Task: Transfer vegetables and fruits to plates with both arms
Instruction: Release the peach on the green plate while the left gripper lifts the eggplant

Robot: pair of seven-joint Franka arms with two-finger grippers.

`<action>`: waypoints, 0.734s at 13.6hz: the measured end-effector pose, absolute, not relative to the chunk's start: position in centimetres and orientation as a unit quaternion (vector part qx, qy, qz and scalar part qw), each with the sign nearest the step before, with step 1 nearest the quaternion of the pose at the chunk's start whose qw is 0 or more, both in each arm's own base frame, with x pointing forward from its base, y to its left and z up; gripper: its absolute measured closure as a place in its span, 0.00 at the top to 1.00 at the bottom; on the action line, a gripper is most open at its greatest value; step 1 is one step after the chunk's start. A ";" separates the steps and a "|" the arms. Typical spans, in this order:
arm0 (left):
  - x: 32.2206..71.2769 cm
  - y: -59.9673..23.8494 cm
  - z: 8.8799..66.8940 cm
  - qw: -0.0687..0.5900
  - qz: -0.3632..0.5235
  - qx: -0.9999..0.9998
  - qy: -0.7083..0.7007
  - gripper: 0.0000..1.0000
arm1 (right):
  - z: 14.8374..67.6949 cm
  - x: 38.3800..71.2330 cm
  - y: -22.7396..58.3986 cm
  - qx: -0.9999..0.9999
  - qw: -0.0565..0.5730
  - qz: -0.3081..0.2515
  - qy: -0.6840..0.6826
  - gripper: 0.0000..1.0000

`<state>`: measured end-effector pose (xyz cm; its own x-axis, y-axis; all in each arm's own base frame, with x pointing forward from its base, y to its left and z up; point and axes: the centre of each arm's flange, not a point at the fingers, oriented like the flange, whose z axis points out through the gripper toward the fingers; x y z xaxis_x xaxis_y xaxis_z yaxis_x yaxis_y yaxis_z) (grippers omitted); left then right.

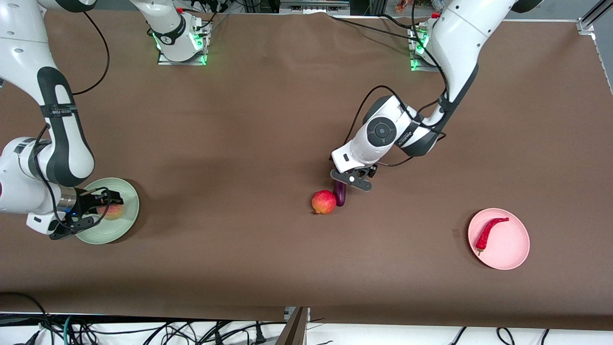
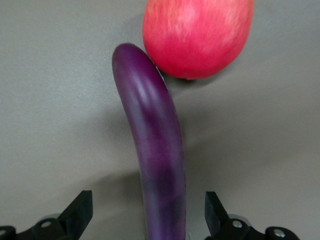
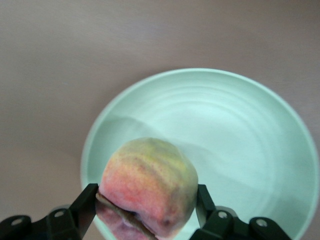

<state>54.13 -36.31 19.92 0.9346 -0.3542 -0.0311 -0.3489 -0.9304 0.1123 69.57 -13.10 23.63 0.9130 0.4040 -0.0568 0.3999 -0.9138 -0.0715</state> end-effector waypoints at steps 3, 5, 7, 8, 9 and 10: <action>53.5 -37.0 17.7 0.035 -0.011 0.980 -0.195 0.74 | 22.4 69.4 -15.9 -0.972 0.005 0.026 -0.233 0.84; 53.6 -36.9 17.6 0.034 -0.011 0.980 -0.195 0.51 | 22.1 69.4 -17.5 -0.970 -0.001 0.013 -0.243 0.84; 54.0 -36.4 17.9 0.028 -0.015 0.981 -0.191 0.38 | 22.1 69.3 -18.3 -0.971 -0.004 0.007 -0.241 0.84; 54.4 -35.7 18.2 0.021 -0.021 0.982 -0.186 0.37 | 21.9 69.3 -18.4 -0.971 -0.004 0.006 -0.240 0.91; 55.2 -34.6 19.1 0.011 -0.026 0.984 -0.178 0.35 | 21.6 69.3 -18.5 -0.971 -0.004 0.007 -0.239 0.99; 56.2 -33.2 20.6 -0.001 -0.032 0.986 -0.166 0.35 | 21.6 69.3 -18.3 -0.971 -0.003 0.006 -0.241 1.00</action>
